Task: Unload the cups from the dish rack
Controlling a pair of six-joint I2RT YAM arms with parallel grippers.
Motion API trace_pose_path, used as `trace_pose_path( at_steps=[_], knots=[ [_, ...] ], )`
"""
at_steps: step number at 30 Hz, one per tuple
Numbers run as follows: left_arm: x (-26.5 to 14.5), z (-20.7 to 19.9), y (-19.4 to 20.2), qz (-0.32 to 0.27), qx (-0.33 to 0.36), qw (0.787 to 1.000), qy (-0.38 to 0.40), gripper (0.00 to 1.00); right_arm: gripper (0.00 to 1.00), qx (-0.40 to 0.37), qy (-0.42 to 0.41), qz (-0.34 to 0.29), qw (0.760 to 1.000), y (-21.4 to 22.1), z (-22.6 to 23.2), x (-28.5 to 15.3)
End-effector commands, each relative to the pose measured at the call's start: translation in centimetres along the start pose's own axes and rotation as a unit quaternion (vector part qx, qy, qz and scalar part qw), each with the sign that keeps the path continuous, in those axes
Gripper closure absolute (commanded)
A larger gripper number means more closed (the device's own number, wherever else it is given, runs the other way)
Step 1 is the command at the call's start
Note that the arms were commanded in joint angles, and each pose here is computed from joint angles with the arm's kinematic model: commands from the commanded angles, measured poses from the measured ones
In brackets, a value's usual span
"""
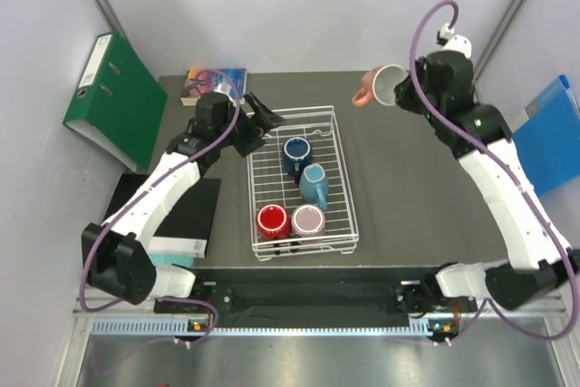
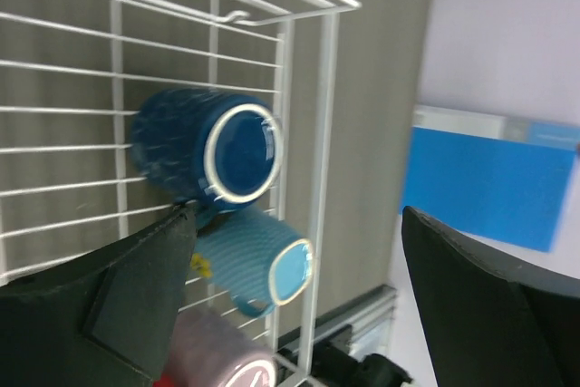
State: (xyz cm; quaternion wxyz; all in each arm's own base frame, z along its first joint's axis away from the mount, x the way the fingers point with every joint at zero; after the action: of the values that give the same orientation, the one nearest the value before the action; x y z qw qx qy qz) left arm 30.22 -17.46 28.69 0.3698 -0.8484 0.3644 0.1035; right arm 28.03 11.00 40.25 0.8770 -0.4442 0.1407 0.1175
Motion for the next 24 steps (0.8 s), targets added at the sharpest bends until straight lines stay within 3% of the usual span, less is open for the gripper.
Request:
trace_pose_path(
  at_steps=[1, 9, 12, 13, 15, 19, 24],
  knots=[
    [-2.7, 1.3, 0.3, 0.034, 0.063, 0.991, -0.113, 0.01, 1.0, -0.011, 0.147, -0.03, 0.989, -2.4, -2.6, 3.6],
    [-6.2, 2.1, 1.5, 0.033, 0.099, 0.975, -0.197, 0.01, 1.0, 0.133, 0.213, -0.007, 0.968, -4.8, -5.6, 11.6],
    [-6.2, 2.9, 2.4, 0.04, 0.097, 0.972, -0.211, 0.01, 1.0, 0.155, 0.253, -0.004, 0.955, -5.6, -6.8, 14.9],
    [-6.1, 3.2, 2.5, 0.043, 0.093, 0.97, -0.221, 0.01, 1.0, 0.144, 0.307, 0.013, 0.941, -4.5, -8.7, 16.8],
    [-5.8, 3.6, 2.5, 0.051, 0.092, 0.965, -0.239, 0.01, 1.0, 0.145, 0.317, -0.009, 0.937, -6.0, -8.9, 17.6],
    [-5.4, 4.6, 2.6, 0.064, 0.102, 0.951, -0.283, 0.01, 1.0, 0.172, 0.377, -0.018, 0.91, -6.4, -14.1, 19.6],
    [-4.4, 5.2, 2.4, 0.07, 0.099, 0.946, -0.302, 0.01, 1.0, 0.206, 0.409, 0.003, 0.889, -5.0, -18.4, 21.8]
  ],
)
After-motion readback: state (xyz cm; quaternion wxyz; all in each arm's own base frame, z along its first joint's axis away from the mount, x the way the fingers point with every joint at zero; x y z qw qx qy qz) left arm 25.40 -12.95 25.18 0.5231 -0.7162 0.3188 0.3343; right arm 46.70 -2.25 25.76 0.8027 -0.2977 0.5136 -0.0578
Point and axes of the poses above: each gripper's point midway between its finger pads, its own x axis out along the fingers, its own z axis along the line the jaws close on, y = z × x, the point moved 8 cm from there along -x, back along the fingers, and after that the axes turned 14 degrees about x, right-handed, at the moved point
